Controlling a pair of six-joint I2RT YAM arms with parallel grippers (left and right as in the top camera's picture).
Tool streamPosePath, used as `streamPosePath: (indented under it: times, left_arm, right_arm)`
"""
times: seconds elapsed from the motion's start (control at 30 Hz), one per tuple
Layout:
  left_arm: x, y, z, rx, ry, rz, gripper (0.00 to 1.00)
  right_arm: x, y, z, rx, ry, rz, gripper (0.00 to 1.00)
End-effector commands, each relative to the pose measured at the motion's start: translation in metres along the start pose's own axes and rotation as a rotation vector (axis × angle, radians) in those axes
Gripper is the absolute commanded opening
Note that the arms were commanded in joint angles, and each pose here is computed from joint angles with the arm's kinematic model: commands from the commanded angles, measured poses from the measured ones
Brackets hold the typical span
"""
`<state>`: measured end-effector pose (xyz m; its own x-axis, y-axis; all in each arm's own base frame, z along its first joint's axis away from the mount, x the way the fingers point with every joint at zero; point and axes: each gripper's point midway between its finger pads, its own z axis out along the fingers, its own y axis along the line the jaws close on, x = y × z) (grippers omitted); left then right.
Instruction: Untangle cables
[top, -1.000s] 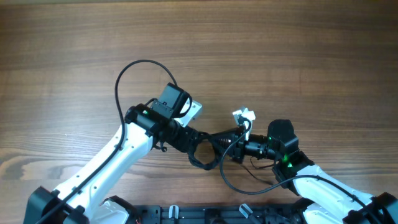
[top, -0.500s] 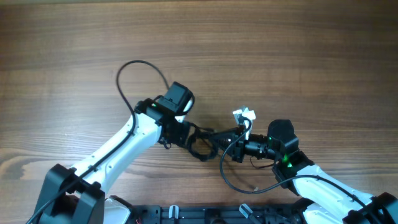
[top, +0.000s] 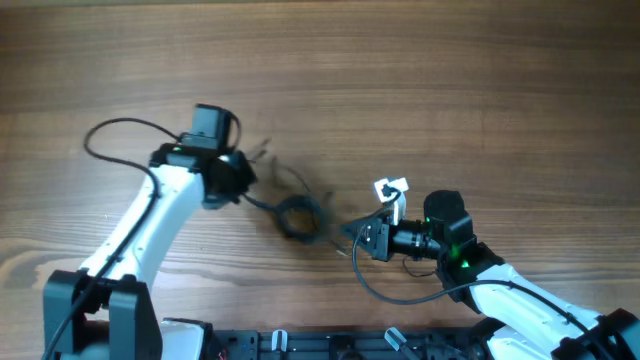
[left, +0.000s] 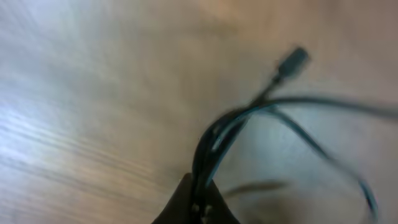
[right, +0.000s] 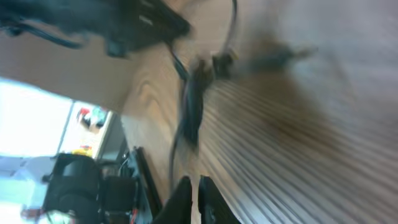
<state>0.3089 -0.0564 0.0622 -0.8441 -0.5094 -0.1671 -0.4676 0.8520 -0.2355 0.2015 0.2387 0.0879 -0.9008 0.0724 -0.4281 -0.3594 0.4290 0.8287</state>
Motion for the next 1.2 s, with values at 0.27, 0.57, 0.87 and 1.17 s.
streamPosePath:
  times: [0.27, 0.57, 0.87, 1.17]
  left_arm:
    - [0.014, -0.055, -0.008, 0.317, 0.084, 0.276, 0.04]
    - [0.043, -0.08, -0.008, 0.348, 0.122, 0.377, 0.04]
    - [0.056, -0.096, -0.009, 0.371, 0.12, 0.439, 0.04]
    - [0.022, -0.062, 0.0, 0.188, 0.018, 0.268, 0.04]
  right_arm:
    - [0.008, -0.054, -0.008, 0.258, -0.067, 0.362, 0.04]
    - [0.009, -0.06, -0.009, 0.288, -0.071, 0.371, 0.04]
    - [0.01, -0.065, -0.011, 0.314, -0.077, 0.374, 0.04]
    - [0.015, -0.077, -0.015, 0.373, -0.087, 0.417, 0.04]
